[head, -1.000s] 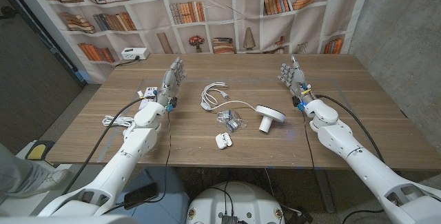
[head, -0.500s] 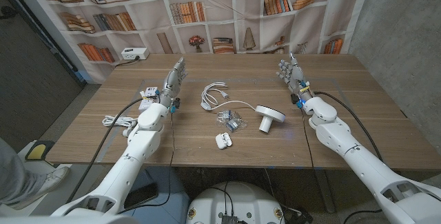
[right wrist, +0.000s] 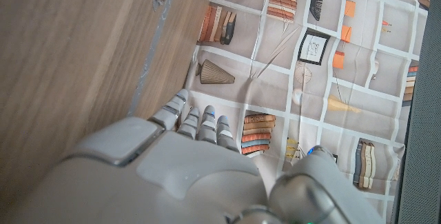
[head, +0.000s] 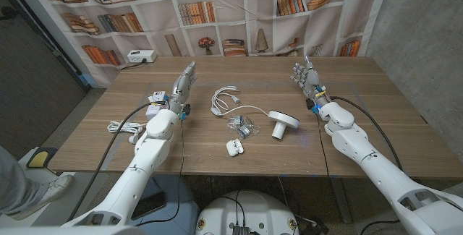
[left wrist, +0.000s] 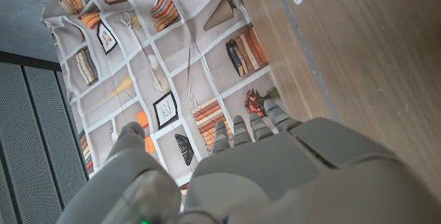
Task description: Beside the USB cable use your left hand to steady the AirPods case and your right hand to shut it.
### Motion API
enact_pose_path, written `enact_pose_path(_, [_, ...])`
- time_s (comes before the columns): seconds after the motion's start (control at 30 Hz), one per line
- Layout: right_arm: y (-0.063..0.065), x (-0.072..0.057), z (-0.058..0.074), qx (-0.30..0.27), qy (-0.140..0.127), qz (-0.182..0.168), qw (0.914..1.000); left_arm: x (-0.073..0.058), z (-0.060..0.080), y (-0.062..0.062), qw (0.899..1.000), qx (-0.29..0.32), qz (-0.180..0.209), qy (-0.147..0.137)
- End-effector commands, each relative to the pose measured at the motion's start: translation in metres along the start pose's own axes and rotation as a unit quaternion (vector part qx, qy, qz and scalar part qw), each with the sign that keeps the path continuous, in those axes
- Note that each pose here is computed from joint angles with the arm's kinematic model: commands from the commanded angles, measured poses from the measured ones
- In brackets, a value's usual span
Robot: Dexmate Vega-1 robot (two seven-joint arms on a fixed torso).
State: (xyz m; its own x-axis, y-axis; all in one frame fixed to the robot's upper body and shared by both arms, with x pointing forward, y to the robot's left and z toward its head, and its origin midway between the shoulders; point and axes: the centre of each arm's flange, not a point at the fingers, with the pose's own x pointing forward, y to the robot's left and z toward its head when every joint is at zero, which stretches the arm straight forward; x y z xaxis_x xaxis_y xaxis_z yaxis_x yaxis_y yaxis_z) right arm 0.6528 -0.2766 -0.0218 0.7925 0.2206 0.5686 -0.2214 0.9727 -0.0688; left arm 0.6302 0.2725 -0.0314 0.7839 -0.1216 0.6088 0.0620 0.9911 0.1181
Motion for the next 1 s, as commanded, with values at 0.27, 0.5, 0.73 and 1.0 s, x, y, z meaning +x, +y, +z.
enact_pose_path(0.27, [0.002, -0.01, 0.002, -0.005, 0.003, -0.004, 1.0, -0.016, 0.004, -0.001, 0.999, 0.034, 0.015, -0.01])
enact_pose_path(0.5, [0.004, -0.012, -0.003, -0.006, 0.005, -0.006, 1.0, -0.019, 0.002, -0.007, 0.999, 0.05, -0.01, -0.014])
enact_pose_path(0.73, [0.004, -0.012, -0.003, -0.009, 0.008, -0.003, 0.9999, -0.022, 0.007, -0.014, 0.994, 0.108, 0.001, -0.031])
enact_pose_path(1.0, [0.007, -0.019, 0.002, -0.003, 0.006, -0.013, 0.9999, -0.025, 0.003, -0.014, 0.997, 0.072, 0.005, -0.022])
